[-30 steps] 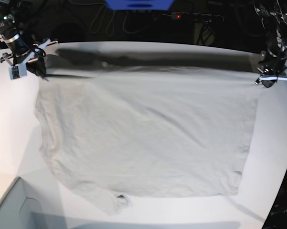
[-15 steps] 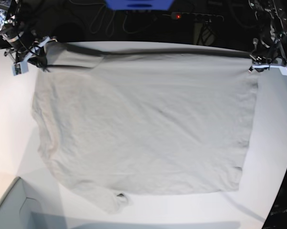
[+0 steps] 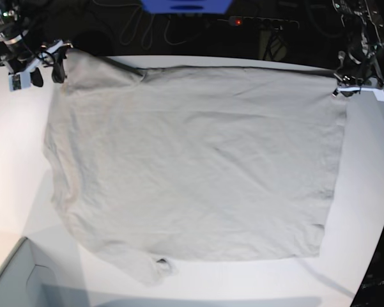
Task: Layout the t-shirt on the table in an organized manner, then fold the t-shirt properly
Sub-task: 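Hold the shirt corners with both grippers, adjusting the spread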
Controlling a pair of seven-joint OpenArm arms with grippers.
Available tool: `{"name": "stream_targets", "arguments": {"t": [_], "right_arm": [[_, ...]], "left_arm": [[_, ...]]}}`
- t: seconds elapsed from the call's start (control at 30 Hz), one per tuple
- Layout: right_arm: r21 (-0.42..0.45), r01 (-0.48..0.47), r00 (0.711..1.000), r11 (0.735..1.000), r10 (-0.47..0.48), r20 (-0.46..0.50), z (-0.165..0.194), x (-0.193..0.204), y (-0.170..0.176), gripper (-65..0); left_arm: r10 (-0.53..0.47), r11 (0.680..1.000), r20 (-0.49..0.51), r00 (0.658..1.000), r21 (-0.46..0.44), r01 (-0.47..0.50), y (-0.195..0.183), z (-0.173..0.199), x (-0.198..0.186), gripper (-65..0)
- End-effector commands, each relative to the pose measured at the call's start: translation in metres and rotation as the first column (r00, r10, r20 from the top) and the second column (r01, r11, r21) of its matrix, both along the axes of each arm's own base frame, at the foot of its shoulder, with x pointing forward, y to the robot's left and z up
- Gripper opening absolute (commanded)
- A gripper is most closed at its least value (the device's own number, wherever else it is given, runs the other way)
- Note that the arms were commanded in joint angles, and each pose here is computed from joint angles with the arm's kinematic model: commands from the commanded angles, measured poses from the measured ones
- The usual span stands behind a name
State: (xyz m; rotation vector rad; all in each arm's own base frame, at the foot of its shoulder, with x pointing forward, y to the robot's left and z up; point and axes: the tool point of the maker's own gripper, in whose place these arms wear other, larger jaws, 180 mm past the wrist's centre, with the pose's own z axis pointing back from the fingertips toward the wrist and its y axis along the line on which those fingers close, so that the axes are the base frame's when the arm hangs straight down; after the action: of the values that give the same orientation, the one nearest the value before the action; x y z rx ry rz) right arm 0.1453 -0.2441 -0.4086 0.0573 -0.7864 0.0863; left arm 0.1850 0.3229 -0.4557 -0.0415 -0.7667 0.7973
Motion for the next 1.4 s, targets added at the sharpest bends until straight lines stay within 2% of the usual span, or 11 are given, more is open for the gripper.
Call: {"name": "stream_targets", "arguments": {"t": [0.0, 0.2, 0.4, 0.83, 0.93, 1.1, 1.37], "right_arm": [[0.010, -0.015, 0.999, 1.000, 0.014, 0.047, 0.012, 0.004, 0.005, -30.7], [0.090, -0.017, 1.000, 0.996, 0.016, 0.005, -0.012, 0.000, 0.029, -30.6], [0.136, 0.024, 0.999, 0.990, -0.018, -0.044, -0.036, -0.002, 0.028, -30.6], [0.160, 0.039, 0.996, 0.986, -0.026, -0.086, -0.050, -0.013, 0.032, -31.5], [0.159, 0.040, 0.996, 0.986, -0.026, -0.087, -0.050, -0.014, 0.032, -39.1], [0.163, 0.041, 0.995, 0.986, -0.026, -0.092, -0.051, -0.015, 0.033, -64.0], [0.134, 0.027, 0.997, 0.991, -0.016, -0.078, -0.038, -0.021, 0.030, -65.0]], "left_arm": [[-0.004, 0.999, 0.031, 1.000, 0.032, 0.003, 0.008, 0.011, 0.006, -65.0], [0.004, 1.000, 0.035, 0.999, 0.014, -0.004, 0.001, 0.008, 0.006, -65.0], [0.003, 1.000, 0.028, 1.000, 0.011, -0.003, 0.000, 0.006, 0.004, -65.0], [0.005, 1.000, 0.022, 1.000, 0.008, -0.005, 0.000, 0.004, 0.002, -65.0], [0.005, 1.000, 0.022, 1.000, 0.008, -0.005, 0.000, 0.004, 0.002, -65.0], [0.005, 1.000, 0.022, 1.000, 0.008, -0.005, 0.000, 0.004, 0.002, -65.0], [0.005, 1.000, 0.022, 1.000, 0.008, -0.005, 0.000, 0.004, 0.002, -65.0]]}}
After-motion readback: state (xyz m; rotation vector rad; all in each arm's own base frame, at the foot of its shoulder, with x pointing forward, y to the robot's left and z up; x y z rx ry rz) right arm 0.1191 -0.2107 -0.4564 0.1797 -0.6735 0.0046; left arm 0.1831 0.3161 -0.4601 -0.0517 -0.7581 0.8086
